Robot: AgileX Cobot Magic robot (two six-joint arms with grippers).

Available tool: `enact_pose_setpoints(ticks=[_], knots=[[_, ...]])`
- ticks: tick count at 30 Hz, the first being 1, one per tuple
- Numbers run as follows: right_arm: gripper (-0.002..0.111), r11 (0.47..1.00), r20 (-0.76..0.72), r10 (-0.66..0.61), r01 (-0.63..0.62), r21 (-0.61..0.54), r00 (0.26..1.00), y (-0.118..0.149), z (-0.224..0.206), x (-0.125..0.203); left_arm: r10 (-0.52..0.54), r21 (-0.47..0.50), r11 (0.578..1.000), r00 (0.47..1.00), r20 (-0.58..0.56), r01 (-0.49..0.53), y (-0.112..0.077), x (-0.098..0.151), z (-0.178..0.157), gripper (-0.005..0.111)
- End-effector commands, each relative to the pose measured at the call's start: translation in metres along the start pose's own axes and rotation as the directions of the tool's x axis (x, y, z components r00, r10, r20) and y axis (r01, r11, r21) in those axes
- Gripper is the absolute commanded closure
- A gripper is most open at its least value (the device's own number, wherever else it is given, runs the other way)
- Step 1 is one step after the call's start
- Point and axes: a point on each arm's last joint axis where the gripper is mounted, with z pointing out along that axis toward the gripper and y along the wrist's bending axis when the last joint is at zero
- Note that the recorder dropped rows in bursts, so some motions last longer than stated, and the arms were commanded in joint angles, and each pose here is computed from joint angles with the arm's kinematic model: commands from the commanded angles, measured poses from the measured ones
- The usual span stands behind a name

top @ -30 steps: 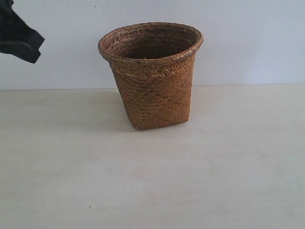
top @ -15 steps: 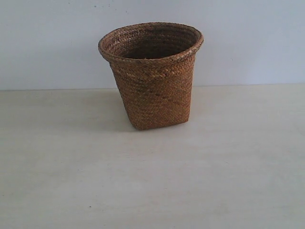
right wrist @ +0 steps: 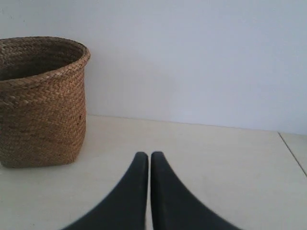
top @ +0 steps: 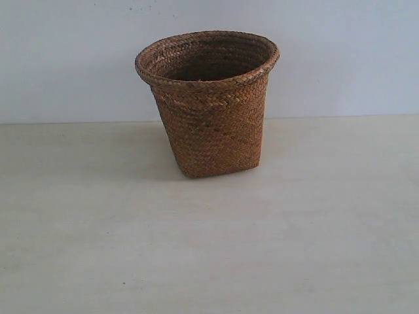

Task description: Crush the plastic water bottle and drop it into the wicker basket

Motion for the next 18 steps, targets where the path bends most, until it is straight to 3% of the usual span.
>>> enact_pose_setpoints(ticks=[1, 10, 18], knots=[[0.108, 0.999, 0.059, 0.047, -0.047, -0.007, 0.997, 0.002, -0.017, 0.018, -0.026, -0.005, 1.0, 0.999, 0.037, 0.026, -0.001, 0.021, -0.015, 0.102], [0.108, 0.995, 0.254, 0.101, -0.099, -0.019, 0.962, 0.005, -0.041, 0.055, -0.072, -0.001, 0.997, 0.978, 0.195, 0.074, -0.003, 0.052, -0.043, 0.102], [0.108, 0.997, 0.23, 0.075, -0.074, -0.012, 0.97, 0.006, -0.037, 0.077, -0.089, 0.006, 0.996, 0.948, 0.305, 0.092, -0.004, 0.056, -0.058, 0.102]])
